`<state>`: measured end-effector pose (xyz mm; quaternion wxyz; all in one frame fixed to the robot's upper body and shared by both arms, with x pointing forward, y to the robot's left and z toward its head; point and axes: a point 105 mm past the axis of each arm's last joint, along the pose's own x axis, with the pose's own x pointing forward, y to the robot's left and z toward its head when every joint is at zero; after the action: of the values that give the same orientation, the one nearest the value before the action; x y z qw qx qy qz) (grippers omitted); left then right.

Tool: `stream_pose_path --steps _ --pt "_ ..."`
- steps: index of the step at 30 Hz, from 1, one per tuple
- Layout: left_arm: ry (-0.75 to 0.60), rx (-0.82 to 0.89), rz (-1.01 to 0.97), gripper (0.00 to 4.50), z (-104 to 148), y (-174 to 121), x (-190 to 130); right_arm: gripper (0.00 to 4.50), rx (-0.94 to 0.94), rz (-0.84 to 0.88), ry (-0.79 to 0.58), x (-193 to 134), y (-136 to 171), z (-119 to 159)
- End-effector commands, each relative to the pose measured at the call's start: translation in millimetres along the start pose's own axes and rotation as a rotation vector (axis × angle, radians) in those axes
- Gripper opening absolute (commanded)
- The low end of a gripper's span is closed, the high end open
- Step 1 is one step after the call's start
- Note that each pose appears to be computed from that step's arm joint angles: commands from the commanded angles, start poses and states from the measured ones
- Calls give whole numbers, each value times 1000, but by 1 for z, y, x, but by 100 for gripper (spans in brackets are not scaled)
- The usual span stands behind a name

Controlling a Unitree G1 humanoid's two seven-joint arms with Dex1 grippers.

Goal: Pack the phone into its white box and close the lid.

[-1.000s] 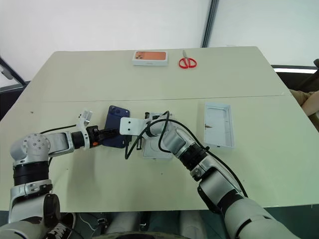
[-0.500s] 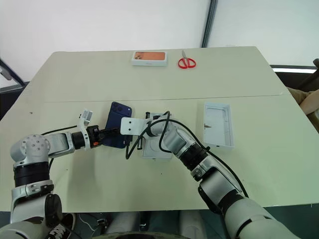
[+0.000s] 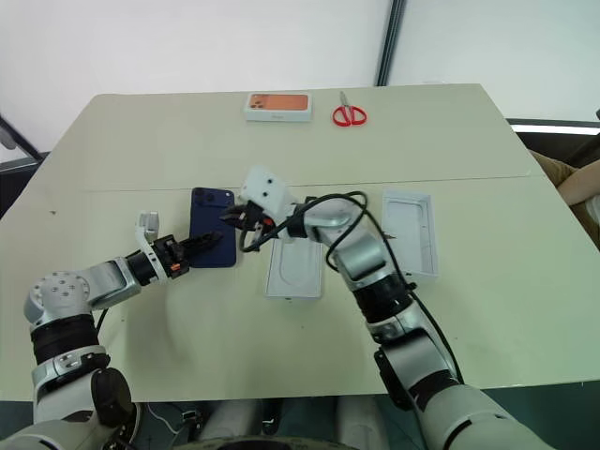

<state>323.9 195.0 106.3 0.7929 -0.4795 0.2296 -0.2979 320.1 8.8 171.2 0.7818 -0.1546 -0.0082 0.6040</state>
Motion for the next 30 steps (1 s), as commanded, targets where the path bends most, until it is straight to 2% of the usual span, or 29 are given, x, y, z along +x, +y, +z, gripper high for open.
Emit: stream_pose_path --steps 1,3,6,9,12,16,26,29,30 --pt "-52 45 -108 0 11 -22 -6 290 -25 47 -9 -20 15 2" --pt "-46 31 -128 0 9 -25 -7 376 -55 80 60 -40 26 -11" --pt "-33 31 -133 0 5 -27 -5 376 -75 141 164 -64 45 -30" --pt "-21 35 -135 0 1 -28 -3 376 -68 166 209 -73 55 -39" --pt "15 56 -134 0 -6 -32 5 376 -133 180 311 -79 59 -59" --pt "33 67 -144 0 -10 -35 11 376 -151 110 322 -74 46 -66" --pt "52 86 -138 0 -15 -38 16 376 -145 141 363 -72 52 -82" --pt "56 92 -132 0 -16 -38 16 295 -139 137 366 -72 52 -84" --pt "56 93 -131 0 -16 -38 17 244 -139 137 366 -72 52 -84"
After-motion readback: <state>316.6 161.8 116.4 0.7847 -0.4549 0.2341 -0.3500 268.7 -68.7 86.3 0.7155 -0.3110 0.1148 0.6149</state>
